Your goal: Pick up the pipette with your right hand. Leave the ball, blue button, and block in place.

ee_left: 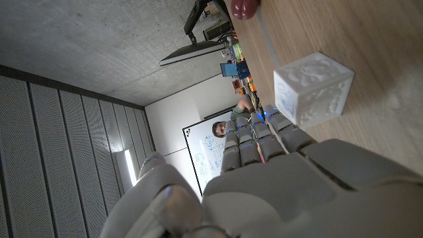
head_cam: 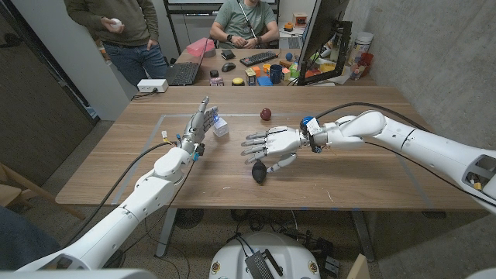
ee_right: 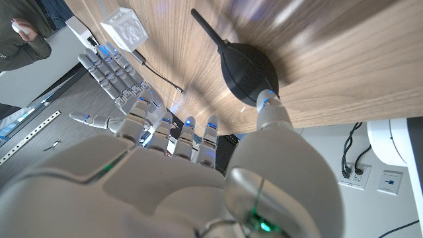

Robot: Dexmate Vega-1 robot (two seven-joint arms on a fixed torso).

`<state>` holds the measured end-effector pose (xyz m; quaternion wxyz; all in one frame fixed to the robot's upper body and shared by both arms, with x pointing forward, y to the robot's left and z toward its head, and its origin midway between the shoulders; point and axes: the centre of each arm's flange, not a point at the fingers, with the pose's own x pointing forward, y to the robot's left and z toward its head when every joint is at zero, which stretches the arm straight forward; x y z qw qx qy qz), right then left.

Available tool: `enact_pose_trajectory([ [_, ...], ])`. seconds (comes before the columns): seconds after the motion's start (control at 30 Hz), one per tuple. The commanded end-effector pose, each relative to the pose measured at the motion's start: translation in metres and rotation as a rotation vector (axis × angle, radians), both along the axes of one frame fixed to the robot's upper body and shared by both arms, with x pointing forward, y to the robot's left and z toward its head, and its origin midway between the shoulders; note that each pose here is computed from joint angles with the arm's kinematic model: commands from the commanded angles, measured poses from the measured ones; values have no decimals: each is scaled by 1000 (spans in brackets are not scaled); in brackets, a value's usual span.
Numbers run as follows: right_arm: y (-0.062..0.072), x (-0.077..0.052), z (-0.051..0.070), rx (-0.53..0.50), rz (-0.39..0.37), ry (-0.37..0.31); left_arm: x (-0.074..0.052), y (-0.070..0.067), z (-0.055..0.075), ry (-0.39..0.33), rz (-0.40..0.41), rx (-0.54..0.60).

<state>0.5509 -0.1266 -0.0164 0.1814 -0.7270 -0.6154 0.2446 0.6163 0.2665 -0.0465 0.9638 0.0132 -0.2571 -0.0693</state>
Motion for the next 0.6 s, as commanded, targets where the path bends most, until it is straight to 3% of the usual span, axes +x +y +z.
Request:
enact_pose_trajectory([
  [0.03, -9, 9, -3, 4, -12, 7, 0, -2, 0, 9, 12, 1],
  [0.3, -8, 14, -5, 17, -50, 11, 4, -3, -1, 15, 14, -4],
  [0.6, -5, 17, -7, 20, -43, 21, 11, -3, -5, 25, 8, -11],
])
